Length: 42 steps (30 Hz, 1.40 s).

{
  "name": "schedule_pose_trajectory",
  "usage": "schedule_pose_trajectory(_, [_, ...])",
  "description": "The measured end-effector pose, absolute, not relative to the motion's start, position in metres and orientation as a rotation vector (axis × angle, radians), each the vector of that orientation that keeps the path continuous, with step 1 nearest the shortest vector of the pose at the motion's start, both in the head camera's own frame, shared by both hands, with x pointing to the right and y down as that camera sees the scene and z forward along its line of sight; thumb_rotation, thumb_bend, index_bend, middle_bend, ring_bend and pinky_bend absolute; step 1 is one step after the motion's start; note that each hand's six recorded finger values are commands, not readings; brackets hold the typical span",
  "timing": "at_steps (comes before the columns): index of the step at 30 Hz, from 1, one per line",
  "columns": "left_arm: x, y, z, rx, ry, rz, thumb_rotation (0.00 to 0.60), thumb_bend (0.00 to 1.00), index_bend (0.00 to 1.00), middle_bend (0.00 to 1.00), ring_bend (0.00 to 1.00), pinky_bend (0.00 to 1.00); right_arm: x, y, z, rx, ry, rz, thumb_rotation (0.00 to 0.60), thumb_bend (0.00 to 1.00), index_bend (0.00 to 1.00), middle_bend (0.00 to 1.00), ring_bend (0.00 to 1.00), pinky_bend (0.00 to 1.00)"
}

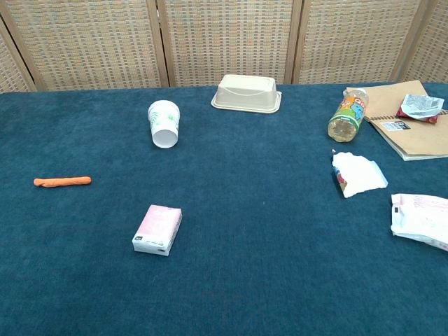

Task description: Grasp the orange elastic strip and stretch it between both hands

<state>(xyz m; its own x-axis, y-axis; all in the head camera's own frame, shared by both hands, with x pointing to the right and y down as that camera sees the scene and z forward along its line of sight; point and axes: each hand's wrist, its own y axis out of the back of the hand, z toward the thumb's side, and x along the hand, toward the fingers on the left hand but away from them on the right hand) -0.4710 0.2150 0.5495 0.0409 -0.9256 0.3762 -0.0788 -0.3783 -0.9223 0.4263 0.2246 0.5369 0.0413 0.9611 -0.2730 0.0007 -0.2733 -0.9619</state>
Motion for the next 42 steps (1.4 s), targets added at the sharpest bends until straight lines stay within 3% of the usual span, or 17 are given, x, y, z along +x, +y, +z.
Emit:
schedule_pose_trajectory(10, [-0.467,0.214,0.557,-1.605,1.019,-1.442,0.6,0.01,0.0,0.0,0.0,0.0,0.426,0.225,0.538,-1.446,-1.047,1.371,0.6,0.0,0.0,0.0,0.0,0.0])
schedule_pose_trajectory(13, [-0.463,0.205,0.568,-1.631,1.008,-1.454,0.6,0.07,0.09,0.0,0.0,0.0,0.425,0.224,0.539,-1.45,-1.043,1.371,0.6,0.0,0.0,0.0,0.0,0.0])
schedule_pose_trajectory(20, [-0.452,0.173,0.614,-1.705,0.933,-1.518,0.6,0.29,0.27,0.0,0.0,0.0,0.427,0.222,0.543,-1.454,-1.044,1.384,0.6,0.0,0.0,0.0,0.0,0.0])
schedule_pose_trajectory(32, [-0.426,0.137,0.696,-1.748,0.78,-1.635,0.6,0.39,0.38,0.0,0.0,0.0,0.432,0.219,0.549,-1.458,-1.046,1.41,0.6,0.0,0.0,0.0,0.0,0.0])
schedule_pose_trajectory(42, [-0.399,0.124,0.727,-1.769,0.753,-1.673,0.6,0.45,0.42,0.0,0.0,0.0,0.433,0.22,0.553,-1.472,-1.042,1.422,0.6,0.0,0.0,0.0,0.0,0.0])
